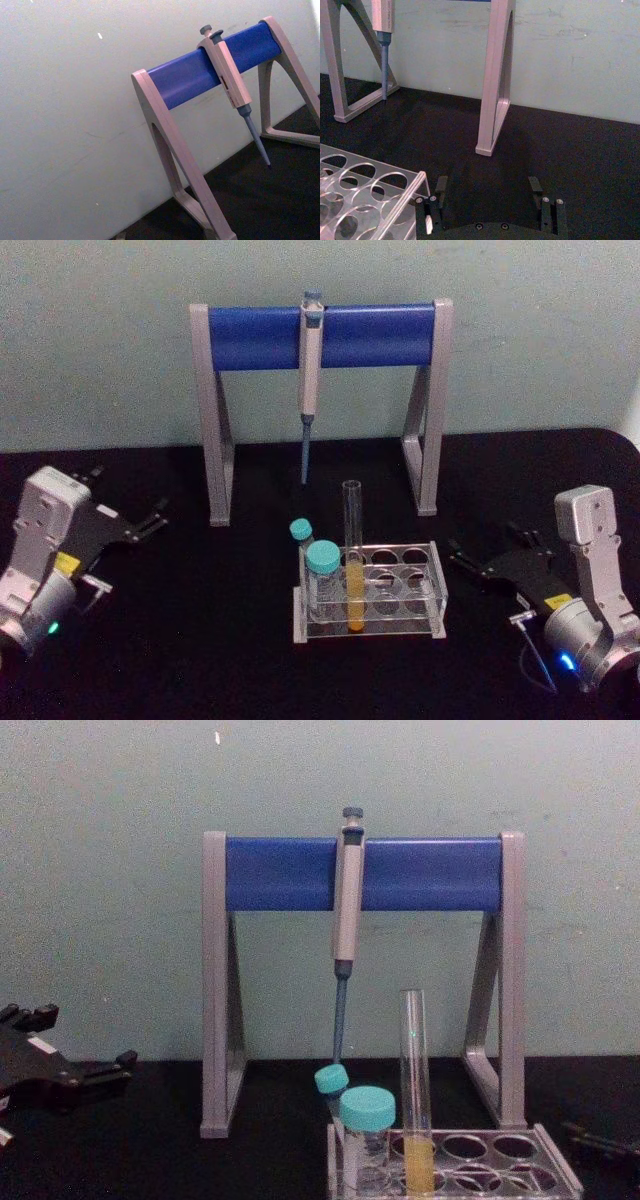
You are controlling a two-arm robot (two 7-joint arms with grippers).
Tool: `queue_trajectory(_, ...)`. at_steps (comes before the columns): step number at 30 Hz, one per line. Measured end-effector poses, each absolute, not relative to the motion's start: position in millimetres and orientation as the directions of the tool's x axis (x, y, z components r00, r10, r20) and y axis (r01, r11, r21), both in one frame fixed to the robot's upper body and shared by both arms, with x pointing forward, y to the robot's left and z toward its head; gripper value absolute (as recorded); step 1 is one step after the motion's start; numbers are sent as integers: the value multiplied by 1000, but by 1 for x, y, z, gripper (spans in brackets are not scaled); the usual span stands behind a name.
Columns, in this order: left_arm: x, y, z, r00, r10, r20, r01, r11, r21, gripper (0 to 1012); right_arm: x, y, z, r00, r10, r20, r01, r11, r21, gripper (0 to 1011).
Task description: Pick up the test tube from the test tube rack, shake it, then place it back into the test tube rack.
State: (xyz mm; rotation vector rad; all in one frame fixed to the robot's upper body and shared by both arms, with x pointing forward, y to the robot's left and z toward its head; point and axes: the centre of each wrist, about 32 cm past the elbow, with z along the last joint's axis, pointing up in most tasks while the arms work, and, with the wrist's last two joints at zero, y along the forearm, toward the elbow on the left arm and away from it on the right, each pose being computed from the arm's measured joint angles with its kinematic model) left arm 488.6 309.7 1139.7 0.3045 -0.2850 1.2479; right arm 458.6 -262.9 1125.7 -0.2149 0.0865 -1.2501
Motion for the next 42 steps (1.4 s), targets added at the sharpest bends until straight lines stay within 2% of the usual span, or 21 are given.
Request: queue_trajectory(42, 489, 310, 1140, 292, 880, 374, -955, 287, 70, 1001, 459, -263, 1126, 315, -948, 52, 931, 298, -209, 1000)
